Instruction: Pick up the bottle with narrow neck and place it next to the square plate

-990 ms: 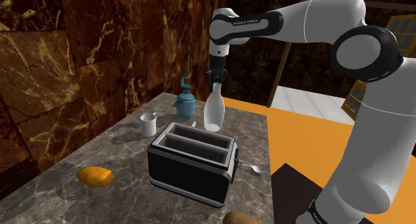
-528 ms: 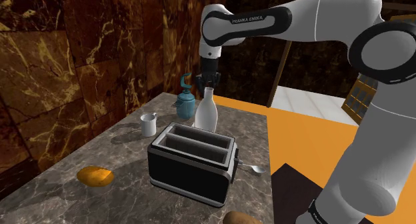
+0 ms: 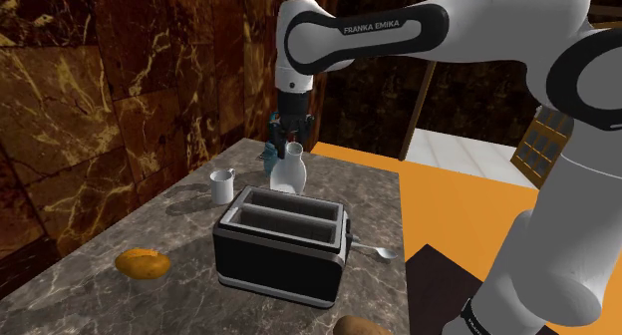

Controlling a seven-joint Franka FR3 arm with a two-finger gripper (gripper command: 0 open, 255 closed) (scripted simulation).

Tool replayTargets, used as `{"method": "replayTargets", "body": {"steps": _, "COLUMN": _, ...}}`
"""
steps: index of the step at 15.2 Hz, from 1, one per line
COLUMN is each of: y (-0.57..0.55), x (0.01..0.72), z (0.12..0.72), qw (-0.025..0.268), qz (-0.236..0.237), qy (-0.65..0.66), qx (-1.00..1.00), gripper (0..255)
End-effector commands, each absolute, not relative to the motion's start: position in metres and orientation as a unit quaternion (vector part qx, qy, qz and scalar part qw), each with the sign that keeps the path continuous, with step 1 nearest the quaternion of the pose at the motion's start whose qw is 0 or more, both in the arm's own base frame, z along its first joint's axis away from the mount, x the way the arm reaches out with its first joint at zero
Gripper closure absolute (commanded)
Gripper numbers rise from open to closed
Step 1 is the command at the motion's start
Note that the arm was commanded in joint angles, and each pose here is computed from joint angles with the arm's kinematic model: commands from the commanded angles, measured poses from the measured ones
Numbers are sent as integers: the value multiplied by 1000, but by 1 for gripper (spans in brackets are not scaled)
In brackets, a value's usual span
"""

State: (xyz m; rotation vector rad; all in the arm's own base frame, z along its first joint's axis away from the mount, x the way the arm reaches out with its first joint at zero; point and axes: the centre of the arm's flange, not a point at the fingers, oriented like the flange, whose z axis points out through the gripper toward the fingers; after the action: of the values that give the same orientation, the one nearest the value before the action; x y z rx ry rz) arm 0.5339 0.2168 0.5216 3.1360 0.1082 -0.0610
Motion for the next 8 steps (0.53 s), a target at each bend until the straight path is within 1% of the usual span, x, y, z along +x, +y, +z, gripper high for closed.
{"method": "replayTargets", "body": {"steps": 1, "y": 243, "x": 523, "z": 519, "qw": 0, "qz": -25, "qy": 37, "qx": 999, "gripper": 255}}
{"method": "replayTargets", "body": {"steps": 8, "y": 328, "x": 487, "z": 519, "qw": 0, "qz": -25, "qy": 37, "qx": 999, "gripper": 255}}
